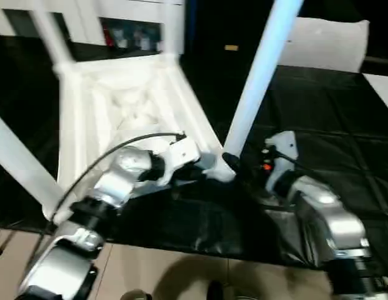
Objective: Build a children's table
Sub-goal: Rotate leg to tighten
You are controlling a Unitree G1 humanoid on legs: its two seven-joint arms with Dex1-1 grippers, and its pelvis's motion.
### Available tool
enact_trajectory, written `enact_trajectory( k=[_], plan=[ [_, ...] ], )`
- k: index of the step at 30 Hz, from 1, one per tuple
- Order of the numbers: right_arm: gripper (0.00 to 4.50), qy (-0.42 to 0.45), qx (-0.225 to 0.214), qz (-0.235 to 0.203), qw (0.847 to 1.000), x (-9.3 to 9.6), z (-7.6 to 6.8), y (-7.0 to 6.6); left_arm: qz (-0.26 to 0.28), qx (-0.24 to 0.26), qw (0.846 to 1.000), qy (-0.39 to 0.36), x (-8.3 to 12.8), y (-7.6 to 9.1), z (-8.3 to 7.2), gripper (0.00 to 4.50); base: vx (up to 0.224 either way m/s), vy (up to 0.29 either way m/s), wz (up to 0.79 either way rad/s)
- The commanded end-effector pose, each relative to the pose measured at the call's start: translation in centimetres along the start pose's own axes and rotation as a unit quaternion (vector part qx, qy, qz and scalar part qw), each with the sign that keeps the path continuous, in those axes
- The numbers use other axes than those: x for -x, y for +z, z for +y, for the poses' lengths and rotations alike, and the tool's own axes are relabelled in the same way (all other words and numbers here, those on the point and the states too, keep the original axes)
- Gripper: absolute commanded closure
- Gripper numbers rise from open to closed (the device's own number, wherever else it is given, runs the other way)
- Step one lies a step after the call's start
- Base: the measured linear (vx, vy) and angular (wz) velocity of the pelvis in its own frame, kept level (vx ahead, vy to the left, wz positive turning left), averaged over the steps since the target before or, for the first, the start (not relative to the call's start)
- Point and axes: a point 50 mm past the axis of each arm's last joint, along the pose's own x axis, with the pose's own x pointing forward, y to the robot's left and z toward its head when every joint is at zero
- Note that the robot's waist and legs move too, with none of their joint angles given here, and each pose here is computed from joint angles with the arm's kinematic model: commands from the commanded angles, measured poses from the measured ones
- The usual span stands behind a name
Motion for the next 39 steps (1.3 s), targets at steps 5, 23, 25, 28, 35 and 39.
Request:
enact_trajectory(
  k=[5,23,25,28,35,39],
  plan=[
    [0.14,0.118,0.048,0.009,0.992,1.7,0.1,1.1,0.003,-0.033,0.993,-0.110,-0.1,-0.6,-1.7,4.50,0.000,0.000,0.00],
    [1.24,0.359,0.046,0.089,0.928,2.2,1.3,0.6,0.027,-0.123,0.961,-0.246,0.9,0.2,-2.1,4.50,0.000,0.000,0.00],
    [1.56,0.366,0.046,0.092,0.925,2.2,1.5,0.6,0.027,-0.125,0.960,-0.248,0.9,0.2,-2.1,4.50,0.000,0.000,0.00],
    [1.79,0.374,0.045,0.095,0.922,2.0,1.5,0.3,0.029,-0.129,0.958,-0.253,0.8,0.2,-2.0,4.50,0.000,0.000,0.00],
    [2.33,0.388,0.040,0.093,0.916,1.7,1.7,0.3,0.034,-0.130,0.959,-0.251,0.9,-0.1,-2.0,4.50,0.000,0.000,0.00],
    [2.49,0.369,0.018,0.074,0.926,1.9,2.3,0.2,0.016,-0.097,0.971,-0.218,0.4,-0.1,-1.8,4.50,0.000,0.000,0.00]
  ],
)
